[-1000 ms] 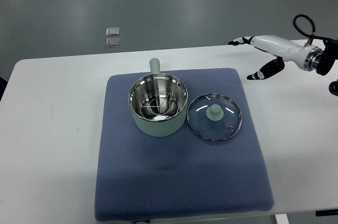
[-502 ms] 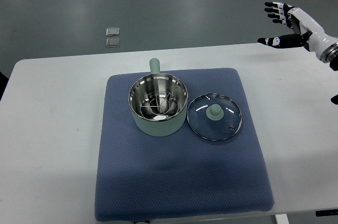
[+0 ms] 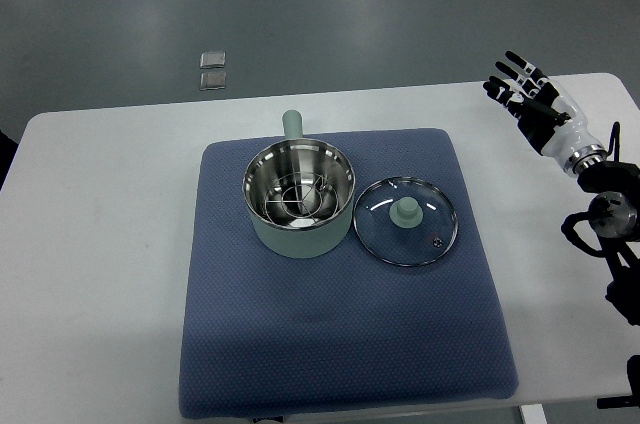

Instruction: Open lid and place right of pot

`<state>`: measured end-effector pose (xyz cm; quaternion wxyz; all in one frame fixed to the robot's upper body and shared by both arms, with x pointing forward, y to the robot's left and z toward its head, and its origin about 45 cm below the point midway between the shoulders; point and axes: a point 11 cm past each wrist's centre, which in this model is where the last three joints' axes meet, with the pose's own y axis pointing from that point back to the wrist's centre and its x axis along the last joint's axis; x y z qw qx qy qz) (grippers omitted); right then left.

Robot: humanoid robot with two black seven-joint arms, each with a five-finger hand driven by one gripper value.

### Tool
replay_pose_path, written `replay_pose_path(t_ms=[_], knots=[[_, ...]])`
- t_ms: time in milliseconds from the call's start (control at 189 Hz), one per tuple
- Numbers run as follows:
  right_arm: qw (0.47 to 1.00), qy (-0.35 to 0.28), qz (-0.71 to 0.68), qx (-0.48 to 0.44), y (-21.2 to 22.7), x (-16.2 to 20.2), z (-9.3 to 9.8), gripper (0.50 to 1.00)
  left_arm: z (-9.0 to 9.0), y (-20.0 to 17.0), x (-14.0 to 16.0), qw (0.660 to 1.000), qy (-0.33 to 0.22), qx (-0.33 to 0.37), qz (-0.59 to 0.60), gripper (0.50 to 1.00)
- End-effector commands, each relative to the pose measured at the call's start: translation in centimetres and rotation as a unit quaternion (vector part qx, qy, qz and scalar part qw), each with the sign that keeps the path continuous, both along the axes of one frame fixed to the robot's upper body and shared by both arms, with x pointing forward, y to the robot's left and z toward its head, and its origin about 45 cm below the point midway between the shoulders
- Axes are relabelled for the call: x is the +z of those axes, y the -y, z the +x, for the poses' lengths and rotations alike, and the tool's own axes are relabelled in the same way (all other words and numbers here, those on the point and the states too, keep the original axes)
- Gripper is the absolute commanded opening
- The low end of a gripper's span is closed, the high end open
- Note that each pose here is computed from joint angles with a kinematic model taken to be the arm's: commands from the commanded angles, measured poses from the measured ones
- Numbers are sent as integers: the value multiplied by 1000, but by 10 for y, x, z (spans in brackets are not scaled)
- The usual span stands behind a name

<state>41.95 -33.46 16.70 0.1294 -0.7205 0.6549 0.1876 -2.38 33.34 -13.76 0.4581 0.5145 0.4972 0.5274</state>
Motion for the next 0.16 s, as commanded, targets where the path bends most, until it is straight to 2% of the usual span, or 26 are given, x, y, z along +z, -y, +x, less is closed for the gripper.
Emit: replay_pose_path(t_ms=[0,153], knots=[[999,1,29,-17,-1,-8,-6,930,0,0,0,1000,0,0,0,1000],[999,0,40,-20,-8,-16,-9,930,0,0,0,1000,0,0,0,1000]])
